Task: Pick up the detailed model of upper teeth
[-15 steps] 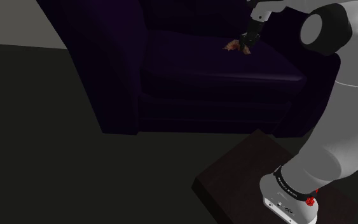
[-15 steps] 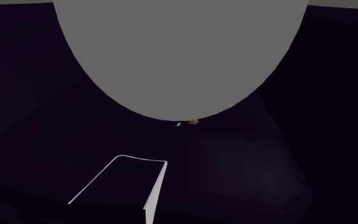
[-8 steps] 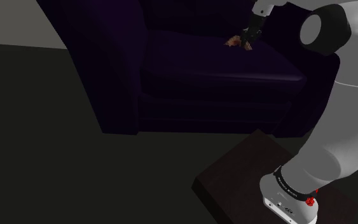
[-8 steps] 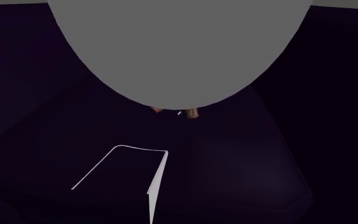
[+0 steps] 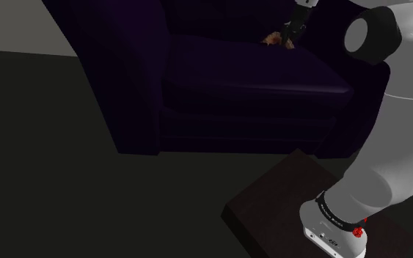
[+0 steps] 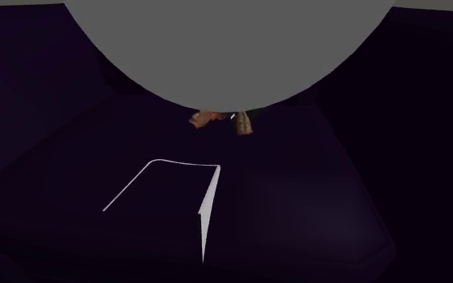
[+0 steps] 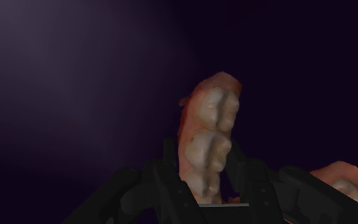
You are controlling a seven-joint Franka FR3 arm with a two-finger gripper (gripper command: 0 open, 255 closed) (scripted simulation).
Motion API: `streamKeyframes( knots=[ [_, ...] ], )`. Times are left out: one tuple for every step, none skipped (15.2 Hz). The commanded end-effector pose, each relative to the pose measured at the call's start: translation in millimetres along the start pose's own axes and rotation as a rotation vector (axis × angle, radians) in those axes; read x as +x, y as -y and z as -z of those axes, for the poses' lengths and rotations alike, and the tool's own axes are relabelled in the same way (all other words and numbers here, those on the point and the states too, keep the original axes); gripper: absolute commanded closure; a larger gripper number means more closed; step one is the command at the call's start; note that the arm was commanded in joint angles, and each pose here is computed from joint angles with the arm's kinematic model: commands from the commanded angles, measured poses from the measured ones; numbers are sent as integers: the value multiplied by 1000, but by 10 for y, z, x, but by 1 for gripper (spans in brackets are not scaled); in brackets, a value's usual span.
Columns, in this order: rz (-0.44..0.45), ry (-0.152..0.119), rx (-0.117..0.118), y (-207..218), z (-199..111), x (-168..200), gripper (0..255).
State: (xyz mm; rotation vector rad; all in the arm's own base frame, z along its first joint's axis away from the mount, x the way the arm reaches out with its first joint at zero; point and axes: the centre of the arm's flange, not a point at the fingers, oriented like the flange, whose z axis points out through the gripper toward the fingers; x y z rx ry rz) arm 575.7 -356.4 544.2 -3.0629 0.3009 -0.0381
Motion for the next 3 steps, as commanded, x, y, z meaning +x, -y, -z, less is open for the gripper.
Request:
streamKeyframes(
  knots=[
    [0,0,0,8,112,-5,255],
    [0,0,0,9,120,-6,255],
    [0,0,0,8,120,-5,255]
  ],
)
